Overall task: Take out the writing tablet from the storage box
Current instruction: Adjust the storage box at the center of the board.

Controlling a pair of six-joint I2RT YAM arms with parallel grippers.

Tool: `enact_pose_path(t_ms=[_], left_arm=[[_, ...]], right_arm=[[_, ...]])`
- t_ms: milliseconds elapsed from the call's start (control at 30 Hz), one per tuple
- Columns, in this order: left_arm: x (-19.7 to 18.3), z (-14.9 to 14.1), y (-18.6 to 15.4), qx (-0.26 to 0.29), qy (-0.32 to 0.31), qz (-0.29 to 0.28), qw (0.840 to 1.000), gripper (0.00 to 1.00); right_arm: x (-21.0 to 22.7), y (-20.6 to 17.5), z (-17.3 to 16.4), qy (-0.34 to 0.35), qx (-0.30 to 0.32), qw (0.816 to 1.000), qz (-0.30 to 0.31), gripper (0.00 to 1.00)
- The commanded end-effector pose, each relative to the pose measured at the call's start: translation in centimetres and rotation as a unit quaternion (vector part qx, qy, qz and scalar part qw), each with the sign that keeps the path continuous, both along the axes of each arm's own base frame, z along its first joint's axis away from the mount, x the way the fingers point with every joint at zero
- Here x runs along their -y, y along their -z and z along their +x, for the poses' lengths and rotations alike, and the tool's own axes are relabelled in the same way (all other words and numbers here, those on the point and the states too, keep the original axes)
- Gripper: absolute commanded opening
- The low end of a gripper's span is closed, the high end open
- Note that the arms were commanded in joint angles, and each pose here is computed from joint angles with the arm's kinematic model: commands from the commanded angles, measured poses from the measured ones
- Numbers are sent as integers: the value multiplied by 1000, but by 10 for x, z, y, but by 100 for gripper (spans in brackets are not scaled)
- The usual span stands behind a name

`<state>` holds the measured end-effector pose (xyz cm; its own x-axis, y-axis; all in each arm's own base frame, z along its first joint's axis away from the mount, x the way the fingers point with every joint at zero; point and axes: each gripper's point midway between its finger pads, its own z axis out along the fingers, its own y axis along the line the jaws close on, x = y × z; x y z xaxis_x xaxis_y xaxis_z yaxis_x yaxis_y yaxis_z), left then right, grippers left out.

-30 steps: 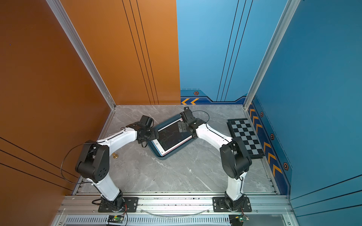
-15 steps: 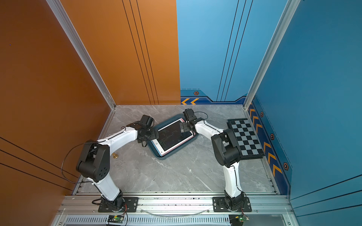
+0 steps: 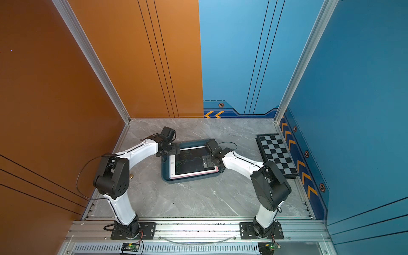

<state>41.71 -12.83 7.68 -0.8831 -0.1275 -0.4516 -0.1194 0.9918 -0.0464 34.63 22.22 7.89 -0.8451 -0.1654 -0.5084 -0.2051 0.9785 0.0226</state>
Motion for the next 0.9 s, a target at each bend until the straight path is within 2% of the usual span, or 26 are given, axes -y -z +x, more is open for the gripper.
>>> enact_pose_path(t_ms=[0,133,267,367,500,633,733,867], left_arm=[[53,-2,-12,13,63,-61,996,98],[34,-4,-28,43,36,-27,998,98],[8,-9,-63,96,7,12,995,98],[11,-16,-84,111,24,-2,994,98],[19,-32,-88,90,26,-32,995,98],[51,-49,-80,53,30,-109,992,98],[68,-58,-67,32,34,-114,992,98],[70,-62,-42,1,14,-110,994,98]], right_arm=[[-14,-22,9,12,35,998,44,99],[-5,-29,17,28,48,998,41,99],[2,-36,22,41,63,997,33,99],[5,-41,25,47,73,996,31,99],[7,-45,30,53,80,995,27,99],[9,-45,38,59,83,995,23,99],[9,-44,44,63,83,994,23,99],[5,-43,48,60,80,994,33,99]])
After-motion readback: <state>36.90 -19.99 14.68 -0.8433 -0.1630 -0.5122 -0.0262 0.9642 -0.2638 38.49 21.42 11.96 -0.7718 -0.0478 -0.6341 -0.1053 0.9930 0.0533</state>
